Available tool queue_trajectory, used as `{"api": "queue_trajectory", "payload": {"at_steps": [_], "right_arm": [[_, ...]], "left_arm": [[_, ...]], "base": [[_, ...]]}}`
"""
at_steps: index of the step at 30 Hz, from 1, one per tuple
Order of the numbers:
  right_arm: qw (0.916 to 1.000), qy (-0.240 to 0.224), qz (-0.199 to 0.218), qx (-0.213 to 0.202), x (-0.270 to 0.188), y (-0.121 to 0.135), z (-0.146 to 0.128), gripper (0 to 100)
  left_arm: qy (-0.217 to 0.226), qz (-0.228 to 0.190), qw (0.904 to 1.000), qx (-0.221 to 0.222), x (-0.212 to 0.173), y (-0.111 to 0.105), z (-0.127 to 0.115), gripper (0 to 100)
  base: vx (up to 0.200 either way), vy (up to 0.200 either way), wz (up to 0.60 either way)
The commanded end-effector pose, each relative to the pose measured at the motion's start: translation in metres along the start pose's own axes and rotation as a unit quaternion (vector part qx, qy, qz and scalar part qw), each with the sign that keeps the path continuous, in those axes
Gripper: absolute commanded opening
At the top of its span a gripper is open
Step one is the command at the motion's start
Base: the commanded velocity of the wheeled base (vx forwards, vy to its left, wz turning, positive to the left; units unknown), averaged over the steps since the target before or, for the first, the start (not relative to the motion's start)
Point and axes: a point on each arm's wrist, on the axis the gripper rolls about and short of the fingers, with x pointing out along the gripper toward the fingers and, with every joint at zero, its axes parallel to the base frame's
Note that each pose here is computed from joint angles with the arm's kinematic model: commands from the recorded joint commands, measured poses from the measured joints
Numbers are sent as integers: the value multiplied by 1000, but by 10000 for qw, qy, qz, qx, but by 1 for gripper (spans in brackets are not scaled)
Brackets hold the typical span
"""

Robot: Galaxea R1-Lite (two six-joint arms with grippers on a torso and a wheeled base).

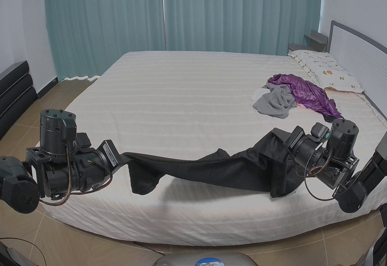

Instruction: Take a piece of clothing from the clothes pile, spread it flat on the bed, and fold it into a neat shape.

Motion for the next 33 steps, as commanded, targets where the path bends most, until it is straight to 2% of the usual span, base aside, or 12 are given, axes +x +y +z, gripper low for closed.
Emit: {"api": "queue_trajectory", "payload": {"at_steps": [1, 11, 18, 24, 30, 33], "right_arm": [[10000, -45, 51, -9, -3, 3, 3, 0], [9999, -147, -66, -27, -25, 6, 4, 0], [9997, -146, -186, -53, -39, 4, 2, 0], [9998, -138, -148, -70, -58, 6, 2, 0], [9991, -349, 162, -199, -87, 20, 12, 0], [9970, -557, 446, -285, -102, 32, 20, 0]], "left_arm": [[-19, 1, 10000, 8, 0, 0, 0, 0], [-77, -20, 10000, 14, -9, 0, -2, 0], [91, 25, 9999, 62, -12, 5, -12, 0], [126, -89, 9998, 129, -23, 3, -19, 0], [7, -307, 9993, 196, -37, -3, -20, 0], [-177, -406, 9988, 226, -49, -8, -18, 0]], "base": [[0, 0, 0], [0, 0, 0], [0, 0, 0], [-200, 0, 0], [-200, 0, 0], [0, 0, 0]]}}
